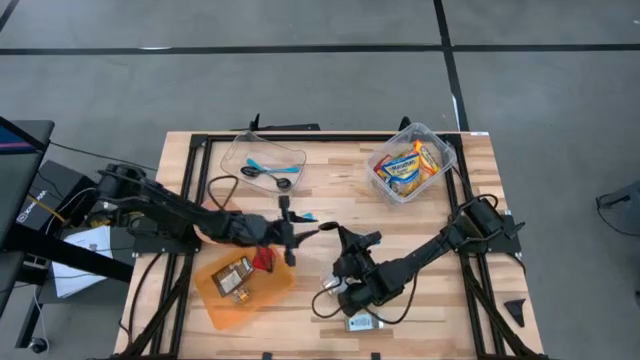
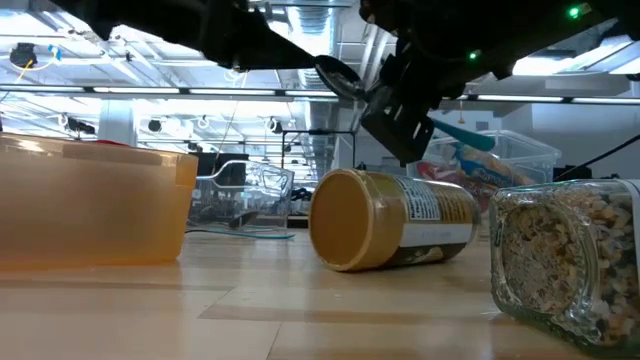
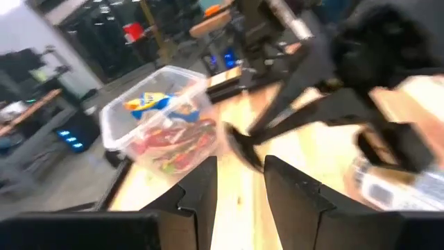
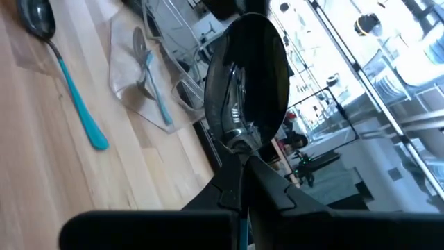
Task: Pick & Place Food Item
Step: Put the blue spoon into the left transparent bin
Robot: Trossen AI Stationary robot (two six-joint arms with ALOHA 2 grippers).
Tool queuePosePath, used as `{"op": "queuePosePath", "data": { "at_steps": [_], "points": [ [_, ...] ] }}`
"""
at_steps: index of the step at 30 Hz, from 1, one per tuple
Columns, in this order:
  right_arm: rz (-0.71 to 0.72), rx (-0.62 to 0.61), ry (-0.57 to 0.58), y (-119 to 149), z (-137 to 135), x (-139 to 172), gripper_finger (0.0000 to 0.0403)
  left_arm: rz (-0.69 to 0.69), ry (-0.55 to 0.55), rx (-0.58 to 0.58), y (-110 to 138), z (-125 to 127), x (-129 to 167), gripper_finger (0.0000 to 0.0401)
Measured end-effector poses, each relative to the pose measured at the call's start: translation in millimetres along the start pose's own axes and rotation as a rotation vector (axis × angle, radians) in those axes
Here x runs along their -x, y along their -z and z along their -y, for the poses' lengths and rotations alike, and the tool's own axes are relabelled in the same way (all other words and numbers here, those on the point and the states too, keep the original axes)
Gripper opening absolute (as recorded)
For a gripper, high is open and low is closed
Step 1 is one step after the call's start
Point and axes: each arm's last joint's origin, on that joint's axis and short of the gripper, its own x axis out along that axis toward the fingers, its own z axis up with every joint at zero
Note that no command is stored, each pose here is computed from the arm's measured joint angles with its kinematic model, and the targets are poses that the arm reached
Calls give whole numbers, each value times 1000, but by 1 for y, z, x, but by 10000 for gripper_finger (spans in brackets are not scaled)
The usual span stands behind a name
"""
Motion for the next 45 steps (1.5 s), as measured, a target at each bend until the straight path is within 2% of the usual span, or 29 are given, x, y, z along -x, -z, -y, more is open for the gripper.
{"op": "queuePosePath", "data": {
  "at_steps": [6, 22, 28, 34, 37, 45],
  "points": [
    [-1, 11, 1, 0, 0, -1, 1, 16, -45, 34, -1, 3, -8, 112],
    [-2, 17, -2, 0, 0, -1, 1, 1, -38, 147, 2, -2, -11, 105],
    [-3, 30, 0, 0, 0, -1, 1, 4, -19, 208, 5, -7, -14, 76],
    [1, 28, 18, -1, 1, -1, 0, -1, -7, 277, 7, -12, -17, 11],
    [1, 27, 17, -1, 1, -1, 1, -5, -10, 284, 8, -13, -17, 6],
    [-2, 28, -11, -1, 1, 0, 64, -5, -32, 280, 8, -13, -17, 1]
  ]
}}
